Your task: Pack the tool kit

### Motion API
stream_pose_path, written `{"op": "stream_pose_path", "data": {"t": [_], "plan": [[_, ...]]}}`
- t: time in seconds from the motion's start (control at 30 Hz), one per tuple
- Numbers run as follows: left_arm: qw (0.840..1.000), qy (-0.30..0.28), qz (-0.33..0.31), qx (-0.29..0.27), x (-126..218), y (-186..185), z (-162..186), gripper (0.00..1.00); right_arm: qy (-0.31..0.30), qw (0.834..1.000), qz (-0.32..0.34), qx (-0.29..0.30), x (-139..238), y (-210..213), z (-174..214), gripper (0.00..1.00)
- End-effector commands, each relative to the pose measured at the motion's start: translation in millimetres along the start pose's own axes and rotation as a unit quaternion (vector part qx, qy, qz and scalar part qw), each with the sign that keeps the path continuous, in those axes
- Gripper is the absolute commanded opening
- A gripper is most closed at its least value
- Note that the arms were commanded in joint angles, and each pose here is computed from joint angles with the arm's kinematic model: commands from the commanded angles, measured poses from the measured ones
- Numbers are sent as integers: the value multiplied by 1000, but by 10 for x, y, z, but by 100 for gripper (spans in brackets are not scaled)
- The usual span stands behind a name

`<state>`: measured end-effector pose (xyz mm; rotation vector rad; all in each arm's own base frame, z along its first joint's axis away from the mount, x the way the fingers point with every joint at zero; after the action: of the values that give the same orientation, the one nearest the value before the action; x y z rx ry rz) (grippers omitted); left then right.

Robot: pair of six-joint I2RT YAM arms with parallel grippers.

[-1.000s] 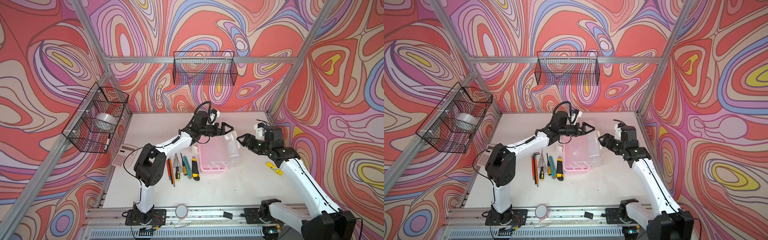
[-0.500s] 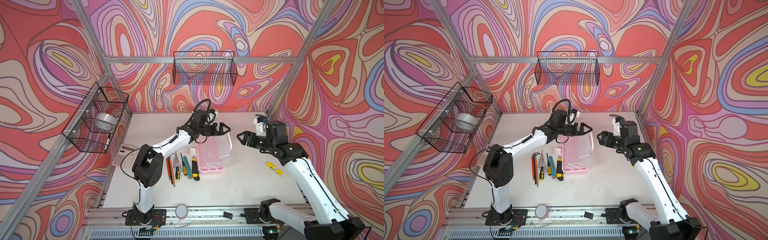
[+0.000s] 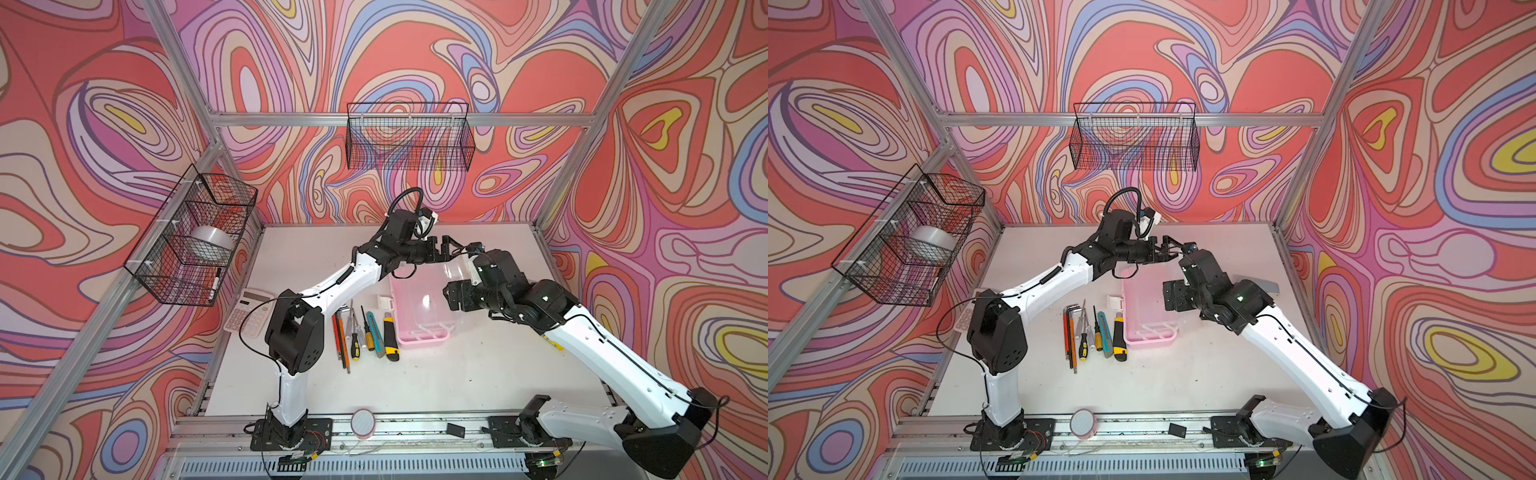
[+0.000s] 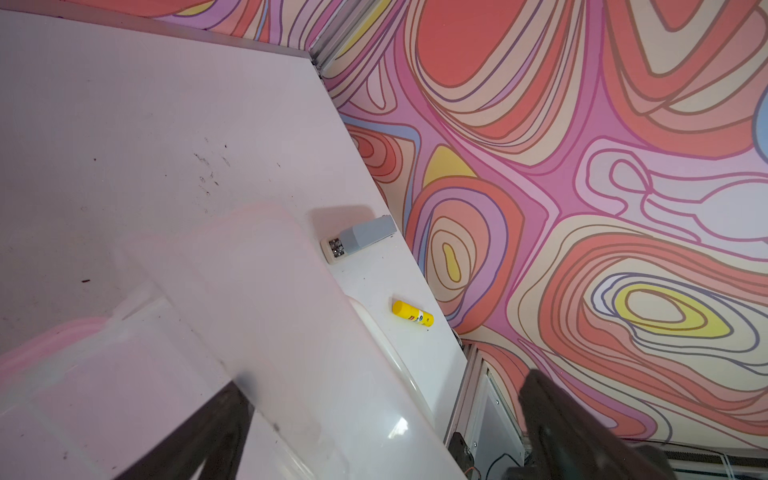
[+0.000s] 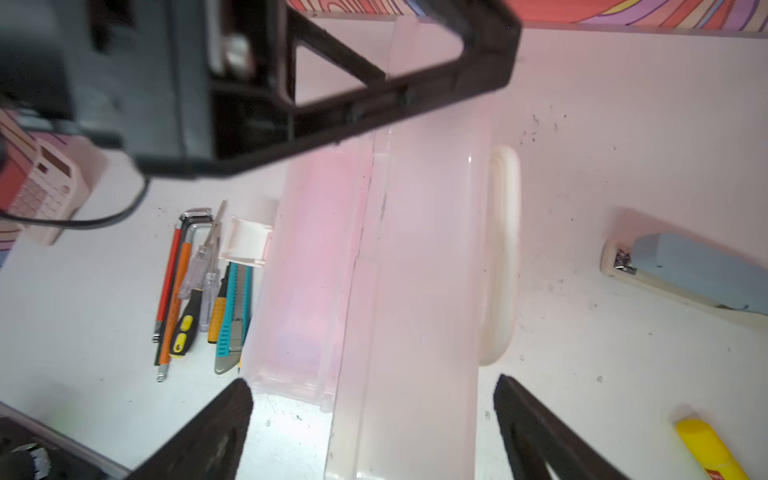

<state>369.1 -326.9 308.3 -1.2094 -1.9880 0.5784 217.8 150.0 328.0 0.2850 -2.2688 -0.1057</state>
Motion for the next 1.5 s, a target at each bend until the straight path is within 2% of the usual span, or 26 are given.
{"op": "stream_pose_path", "data": {"t": [0.0, 0.13, 0.4, 0.53, 0.73, 1.13, 1.37, 1.47], "plan": [[1000, -12, 8, -19, 53, -81, -100, 100, -2, 996, 83, 9, -86, -90, 26, 96], [999, -6, -16, -30, 129, -74, -48, 100, -32, 986, 163, 1, 4, -222, -12, 95], [997, -14, -74, -34, 367, 39, 197, 100, -23, 974, 224, 2, 0, -319, 8, 95], [994, -12, -101, -43, 487, 78, 324, 100, -37, 978, 203, -8, 72, -312, -5, 95], [990, -6, -138, -36, 572, 259, 565, 100, -27, 981, 194, -6, -32, -295, 34, 94], [977, 40, -211, -13, 489, 625, 875, 97, -32, 987, 160, -15, -69, -262, 36, 93], [972, 4, -235, -14, 786, 619, 816, 100, -14, 991, 108, -74, -191, -526, 60, 90], [960, -21, -280, -10, 1038, 647, 869, 100, -28, 994, 41, -94, -231, -485, 44, 88]]}}
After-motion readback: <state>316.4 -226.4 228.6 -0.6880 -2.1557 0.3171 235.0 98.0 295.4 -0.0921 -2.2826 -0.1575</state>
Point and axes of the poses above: each gripper's point midway between its finger pads, its own x axis back along the fingers, its own y axis along the line the jaws close on, z = x × y, the point moved 10 cm from there along x, back along the fingers, and after that the axes turned 5 degrees about -x, right-handed, at the moved point
